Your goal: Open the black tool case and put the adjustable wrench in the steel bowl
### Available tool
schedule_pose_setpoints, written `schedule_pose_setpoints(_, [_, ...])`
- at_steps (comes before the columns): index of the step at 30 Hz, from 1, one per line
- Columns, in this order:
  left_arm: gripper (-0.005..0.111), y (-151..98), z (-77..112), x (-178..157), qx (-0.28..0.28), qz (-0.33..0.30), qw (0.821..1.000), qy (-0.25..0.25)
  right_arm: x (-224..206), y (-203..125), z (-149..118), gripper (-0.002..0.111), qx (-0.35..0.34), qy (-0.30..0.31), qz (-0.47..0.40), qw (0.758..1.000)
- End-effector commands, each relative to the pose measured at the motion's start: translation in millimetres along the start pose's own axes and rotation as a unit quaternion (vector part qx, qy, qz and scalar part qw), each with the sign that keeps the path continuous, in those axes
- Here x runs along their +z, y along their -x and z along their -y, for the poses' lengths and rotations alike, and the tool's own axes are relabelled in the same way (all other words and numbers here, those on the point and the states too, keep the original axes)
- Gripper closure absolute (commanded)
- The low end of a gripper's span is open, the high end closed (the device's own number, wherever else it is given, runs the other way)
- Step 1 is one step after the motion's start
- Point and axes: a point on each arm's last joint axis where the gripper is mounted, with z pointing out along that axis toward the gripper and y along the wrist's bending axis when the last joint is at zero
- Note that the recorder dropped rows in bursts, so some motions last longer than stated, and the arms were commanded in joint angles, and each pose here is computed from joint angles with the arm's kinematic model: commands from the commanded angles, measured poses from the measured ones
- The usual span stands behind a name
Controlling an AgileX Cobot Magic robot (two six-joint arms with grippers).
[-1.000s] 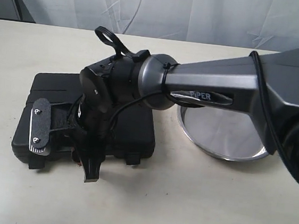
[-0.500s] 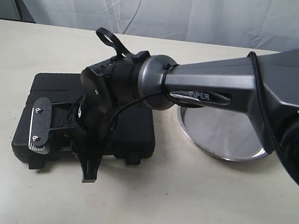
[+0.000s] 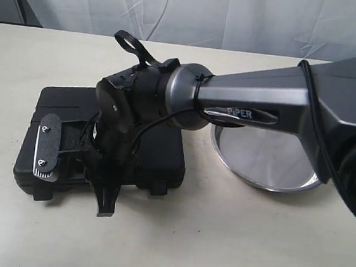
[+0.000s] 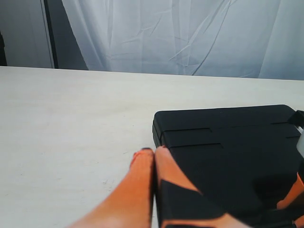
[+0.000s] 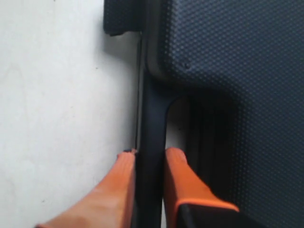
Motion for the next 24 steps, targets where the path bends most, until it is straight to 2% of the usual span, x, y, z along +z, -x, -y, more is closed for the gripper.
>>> schedule_pose_setpoints(1, [0.107,2,0.4,0,0.001,0.009,1.000,-0.003,-10,3,3,0.109,-0.011,-0.012,0.005,1.000])
schedule_pose_setpoints(24, [0.107,2,0.4,0,0.001,0.009,1.000,-0.003,-38,8,10,0.109,-0.036,-0.058,0.016,0.998])
